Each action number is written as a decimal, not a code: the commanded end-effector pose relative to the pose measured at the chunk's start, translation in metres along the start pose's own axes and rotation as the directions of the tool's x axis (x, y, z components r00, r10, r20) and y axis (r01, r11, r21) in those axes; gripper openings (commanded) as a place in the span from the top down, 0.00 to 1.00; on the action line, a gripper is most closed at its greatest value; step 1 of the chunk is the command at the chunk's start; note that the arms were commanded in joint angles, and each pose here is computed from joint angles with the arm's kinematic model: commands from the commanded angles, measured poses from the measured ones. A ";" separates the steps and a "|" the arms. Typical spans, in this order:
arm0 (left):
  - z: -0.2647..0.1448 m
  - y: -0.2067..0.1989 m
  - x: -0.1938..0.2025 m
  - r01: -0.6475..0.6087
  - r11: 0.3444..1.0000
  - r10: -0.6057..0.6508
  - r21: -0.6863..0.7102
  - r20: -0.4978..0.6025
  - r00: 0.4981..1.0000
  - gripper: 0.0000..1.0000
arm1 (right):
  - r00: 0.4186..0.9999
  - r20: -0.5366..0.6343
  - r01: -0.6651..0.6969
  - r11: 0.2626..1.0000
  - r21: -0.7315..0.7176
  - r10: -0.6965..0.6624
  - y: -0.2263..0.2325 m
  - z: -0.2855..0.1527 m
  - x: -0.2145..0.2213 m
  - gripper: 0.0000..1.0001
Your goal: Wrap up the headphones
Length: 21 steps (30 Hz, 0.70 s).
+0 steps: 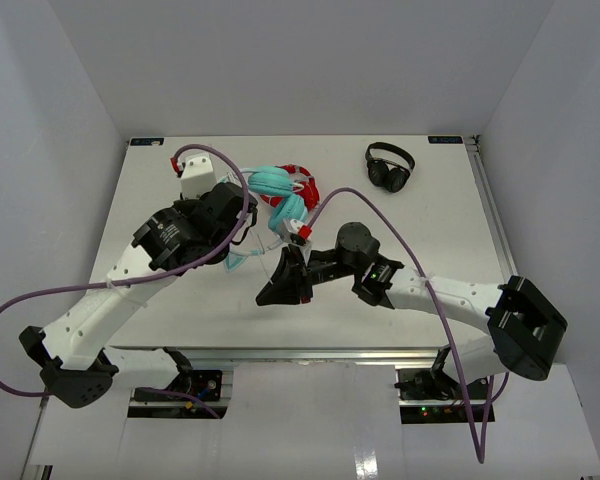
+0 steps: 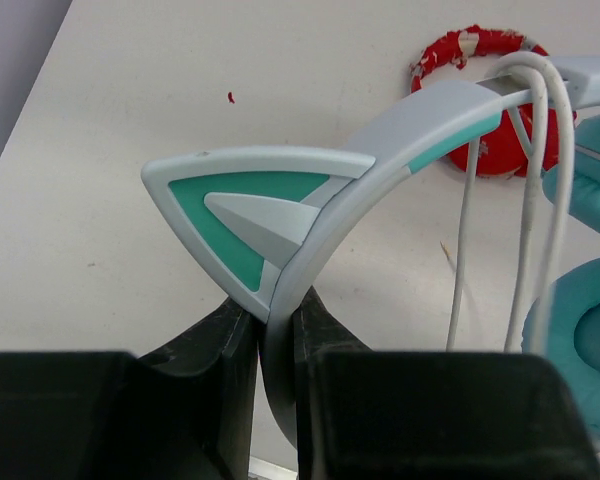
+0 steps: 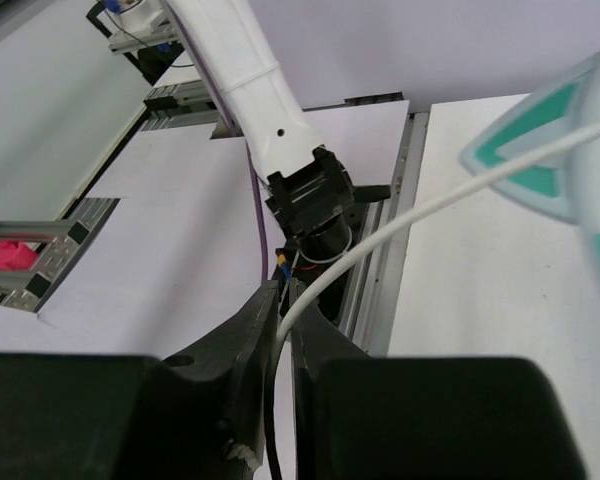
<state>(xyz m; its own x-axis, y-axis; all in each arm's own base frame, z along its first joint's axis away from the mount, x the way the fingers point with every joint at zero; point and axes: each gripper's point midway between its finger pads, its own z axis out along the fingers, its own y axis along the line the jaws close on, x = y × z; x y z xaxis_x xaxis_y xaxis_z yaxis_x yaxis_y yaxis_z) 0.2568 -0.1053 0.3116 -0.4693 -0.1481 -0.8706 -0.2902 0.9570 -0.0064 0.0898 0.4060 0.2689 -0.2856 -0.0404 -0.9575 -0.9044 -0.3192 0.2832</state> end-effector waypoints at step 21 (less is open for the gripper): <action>-0.050 0.004 -0.064 0.306 0.912 -0.340 0.273 0.086 0.936 1.00 | 1.000 -0.009 0.027 0.986 0.163 -0.026 -0.019 -0.010 0.034 0.92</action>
<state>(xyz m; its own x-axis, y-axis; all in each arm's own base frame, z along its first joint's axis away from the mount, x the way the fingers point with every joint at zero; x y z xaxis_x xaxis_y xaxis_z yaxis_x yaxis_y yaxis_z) 0.2434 -0.0957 0.3513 -0.3611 -0.3004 -0.8828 -0.2461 0.9438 -0.2205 0.0917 0.4029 0.2245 -0.3060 -0.0943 -0.9473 -0.9211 -0.2223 0.3197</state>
